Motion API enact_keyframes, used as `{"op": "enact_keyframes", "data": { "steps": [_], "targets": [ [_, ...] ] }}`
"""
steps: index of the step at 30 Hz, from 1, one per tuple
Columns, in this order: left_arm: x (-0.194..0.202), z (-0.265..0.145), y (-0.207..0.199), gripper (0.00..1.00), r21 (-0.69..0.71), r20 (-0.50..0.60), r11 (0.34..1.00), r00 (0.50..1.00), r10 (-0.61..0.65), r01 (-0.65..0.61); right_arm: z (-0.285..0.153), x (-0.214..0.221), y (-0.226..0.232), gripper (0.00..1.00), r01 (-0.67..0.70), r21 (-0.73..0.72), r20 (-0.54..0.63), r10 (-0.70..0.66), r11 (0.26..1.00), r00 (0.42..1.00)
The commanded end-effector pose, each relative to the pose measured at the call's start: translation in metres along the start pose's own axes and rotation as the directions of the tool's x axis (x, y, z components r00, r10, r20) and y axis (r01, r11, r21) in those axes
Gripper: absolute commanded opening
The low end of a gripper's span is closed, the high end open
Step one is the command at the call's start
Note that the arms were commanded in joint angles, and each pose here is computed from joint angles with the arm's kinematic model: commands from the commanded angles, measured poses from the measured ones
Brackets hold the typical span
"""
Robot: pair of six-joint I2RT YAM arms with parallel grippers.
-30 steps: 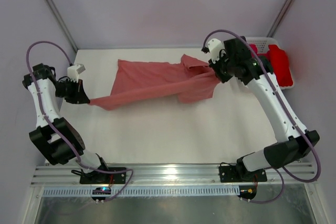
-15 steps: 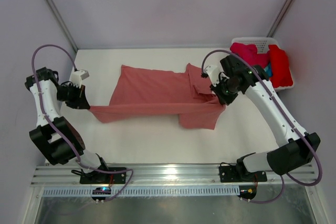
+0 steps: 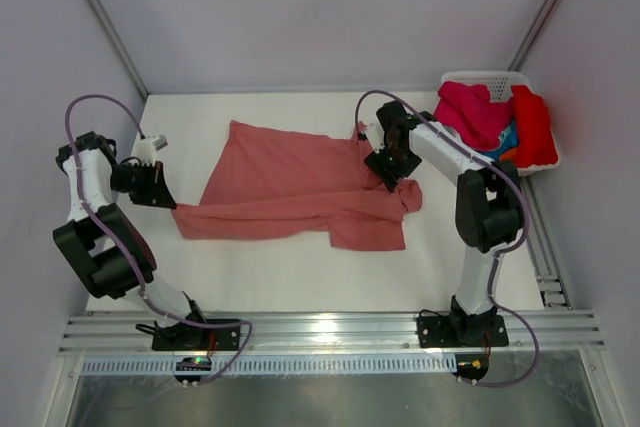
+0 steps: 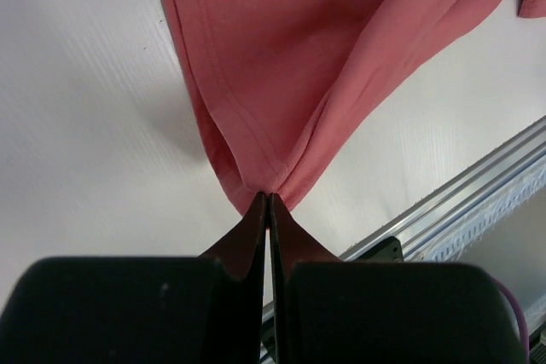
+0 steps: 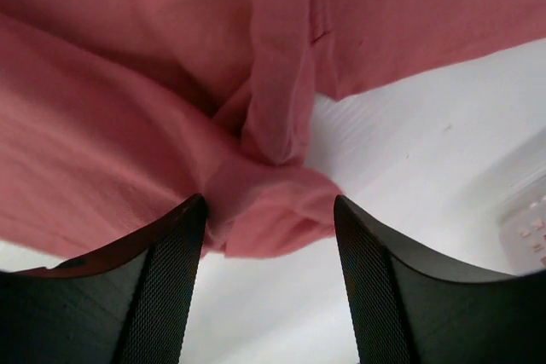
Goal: Fold and stack the t-shirts
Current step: Flatten the tshirt out
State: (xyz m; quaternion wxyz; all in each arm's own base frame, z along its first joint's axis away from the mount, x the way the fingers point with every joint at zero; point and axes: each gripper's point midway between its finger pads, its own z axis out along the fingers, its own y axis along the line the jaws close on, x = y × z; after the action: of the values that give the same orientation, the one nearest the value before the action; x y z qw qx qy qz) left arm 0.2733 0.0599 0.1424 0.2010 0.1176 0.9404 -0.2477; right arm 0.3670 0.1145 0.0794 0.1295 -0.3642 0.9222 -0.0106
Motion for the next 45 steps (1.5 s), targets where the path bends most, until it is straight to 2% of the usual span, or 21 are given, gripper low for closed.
{"op": "enact_keyframes", "data": {
  "steps": [1,3,4,7,8,10,14,18,21,31,41,42,44,45],
  "targets": [
    [-0.003,-0.002,0.0,0.0,-0.016,0.041,1.0,0.999,0.003,-0.002,-0.017,-0.046,-0.035,0.66,-0.061,0.152,0.175,0.033,0.986,0.984],
    [0.0,0.0,-0.001,0.0,-0.019,0.036,1.0,0.999,0.008,-0.007,-0.015,-0.047,-0.041,0.69,-0.083,0.202,0.217,0.038,0.976,0.975],
    [0.004,0.001,-0.002,0.0,-0.015,0.032,1.0,0.999,0.004,-0.003,-0.028,-0.049,-0.045,0.73,-0.089,0.229,0.257,0.028,0.969,0.966],
    [0.008,0.004,-0.004,0.0,-0.006,0.024,1.0,1.0,0.002,-0.002,-0.04,-0.036,-0.035,0.74,-0.049,0.219,0.28,-0.014,0.974,0.96],
    [0.007,0.005,-0.003,0.0,-0.004,0.026,1.0,1.0,0.002,-0.002,-0.039,-0.022,-0.026,0.74,-0.018,0.186,0.243,-0.028,0.982,0.97],
    [0.007,0.007,-0.004,0.0,0.005,0.03,1.0,1.0,-0.006,0.006,-0.043,-0.011,-0.007,0.74,0.012,0.111,0.24,-0.039,0.994,0.97],
    [0.005,0.009,-0.002,0.0,0.011,0.033,1.0,0.999,-0.023,0.023,-0.074,0.008,0.017,0.75,0.054,0.036,0.281,-0.062,0.998,0.958],
    [0.004,0.011,-0.002,0.0,0.013,0.031,1.0,0.999,-0.022,0.021,-0.084,0.025,0.039,0.74,0.113,-0.052,0.272,-0.095,0.992,0.957],
    [0.004,0.01,-0.003,0.0,0.013,0.032,1.0,0.999,-0.022,0.022,-0.076,0.036,0.054,0.75,0.124,-0.127,0.238,-0.091,0.984,0.967],
    [0.007,0.01,-0.004,0.0,0.003,0.025,1.0,1.0,-0.01,0.01,-0.035,0.036,0.058,0.73,0.086,-0.19,0.149,-0.058,0.978,0.987],
    [0.011,0.016,-0.003,0.0,0.021,0.012,0.999,1.0,-0.027,0.027,-0.008,0.024,0.055,0.72,0.071,-0.218,0.116,-0.047,0.973,0.992],
    [0.011,0.016,-0.003,0.0,0.02,0.012,0.999,1.0,-0.026,0.026,-0.004,0.024,0.056,0.7,0.067,-0.224,0.109,-0.043,0.972,0.993],
    [0.011,0.017,-0.003,0.0,0.023,0.014,0.999,1.0,-0.028,0.028,-0.003,0.022,0.057,0.48,0.065,-0.236,0.109,-0.041,0.969,0.993],
    [0.012,0.019,-0.001,0.0,0.022,0.013,0.999,1.0,-0.028,0.028,-0.001,0.022,0.057,0.34,0.062,-0.24,0.105,-0.037,0.969,0.994]
  ]
}}
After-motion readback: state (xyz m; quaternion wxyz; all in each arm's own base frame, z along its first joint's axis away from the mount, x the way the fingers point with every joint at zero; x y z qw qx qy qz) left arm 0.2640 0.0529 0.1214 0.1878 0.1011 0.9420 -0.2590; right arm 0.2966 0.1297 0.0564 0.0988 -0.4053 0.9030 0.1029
